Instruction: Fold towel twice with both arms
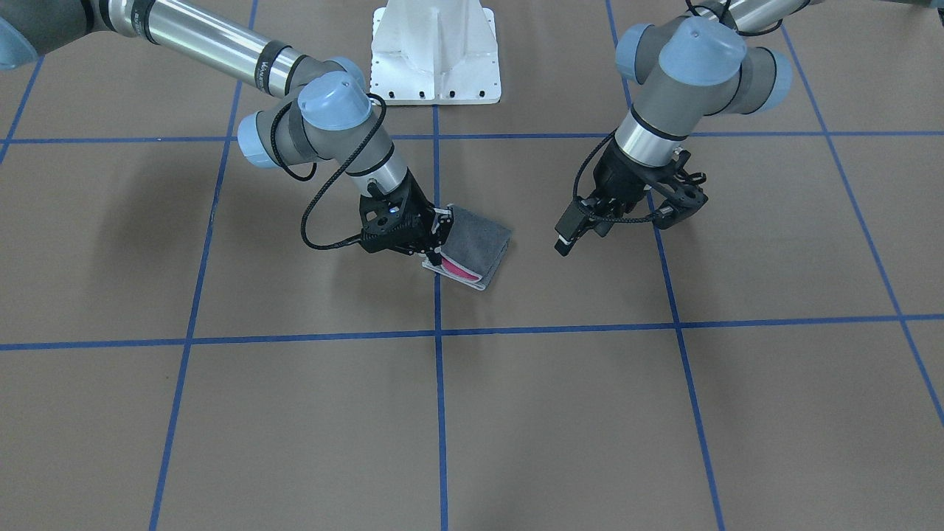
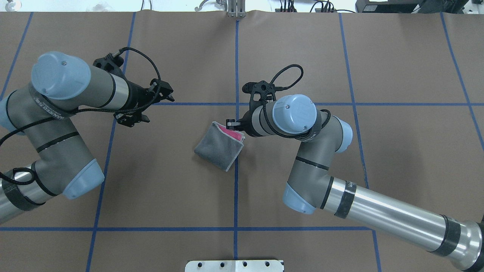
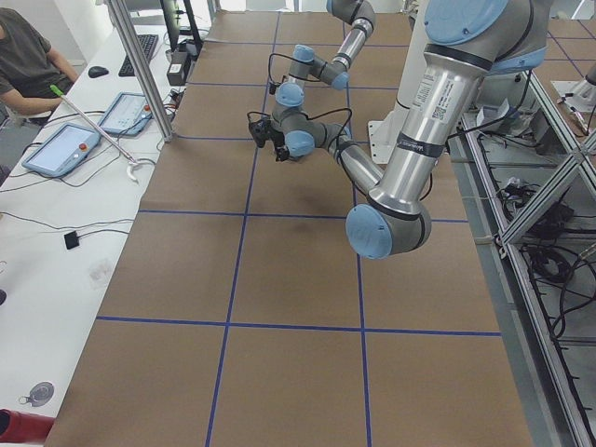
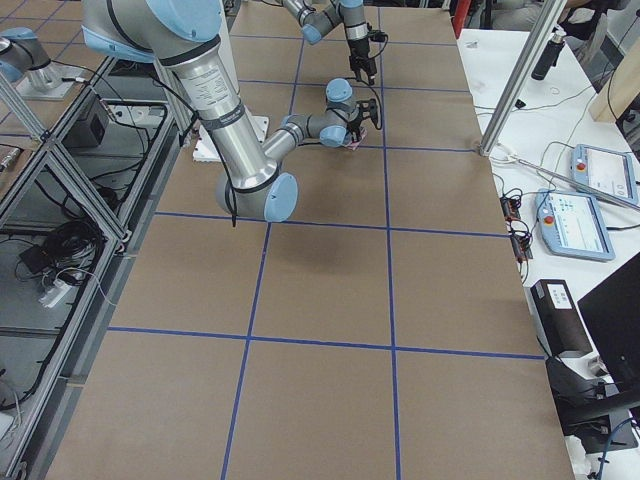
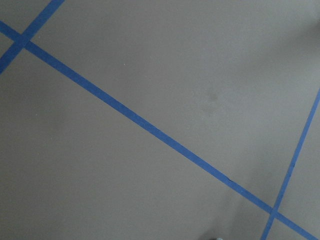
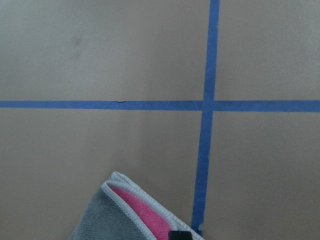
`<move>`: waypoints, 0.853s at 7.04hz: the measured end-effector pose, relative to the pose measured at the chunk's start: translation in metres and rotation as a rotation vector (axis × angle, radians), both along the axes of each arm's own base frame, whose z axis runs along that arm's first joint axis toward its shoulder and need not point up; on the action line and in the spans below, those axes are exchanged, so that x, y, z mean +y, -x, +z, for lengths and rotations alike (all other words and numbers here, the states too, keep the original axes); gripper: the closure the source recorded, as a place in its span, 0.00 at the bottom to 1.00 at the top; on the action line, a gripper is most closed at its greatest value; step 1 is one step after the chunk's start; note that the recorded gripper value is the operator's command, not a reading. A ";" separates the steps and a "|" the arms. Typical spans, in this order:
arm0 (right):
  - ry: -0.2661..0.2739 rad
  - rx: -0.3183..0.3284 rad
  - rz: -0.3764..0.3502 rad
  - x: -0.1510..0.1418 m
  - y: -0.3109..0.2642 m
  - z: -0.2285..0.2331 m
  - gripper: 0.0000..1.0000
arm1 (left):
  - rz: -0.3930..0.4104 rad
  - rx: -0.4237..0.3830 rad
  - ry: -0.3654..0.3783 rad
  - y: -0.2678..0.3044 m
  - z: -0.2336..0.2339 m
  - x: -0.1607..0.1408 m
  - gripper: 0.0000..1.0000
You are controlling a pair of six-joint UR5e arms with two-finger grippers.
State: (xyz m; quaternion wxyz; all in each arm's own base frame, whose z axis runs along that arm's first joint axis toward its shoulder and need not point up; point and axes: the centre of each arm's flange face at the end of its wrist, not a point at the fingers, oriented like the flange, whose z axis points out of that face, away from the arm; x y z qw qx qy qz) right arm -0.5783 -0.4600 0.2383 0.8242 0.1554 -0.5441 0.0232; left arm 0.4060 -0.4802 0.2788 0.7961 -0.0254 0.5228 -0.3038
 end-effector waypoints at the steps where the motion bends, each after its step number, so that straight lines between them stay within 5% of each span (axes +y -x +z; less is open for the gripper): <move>1: 0.011 -0.013 -0.020 -0.010 -0.015 0.000 0.00 | -0.009 0.020 0.019 -0.006 -0.009 0.001 0.00; 6: 0.137 -0.019 -0.058 -0.040 -0.168 0.086 0.00 | -0.008 0.083 0.070 -0.109 -0.065 0.033 0.00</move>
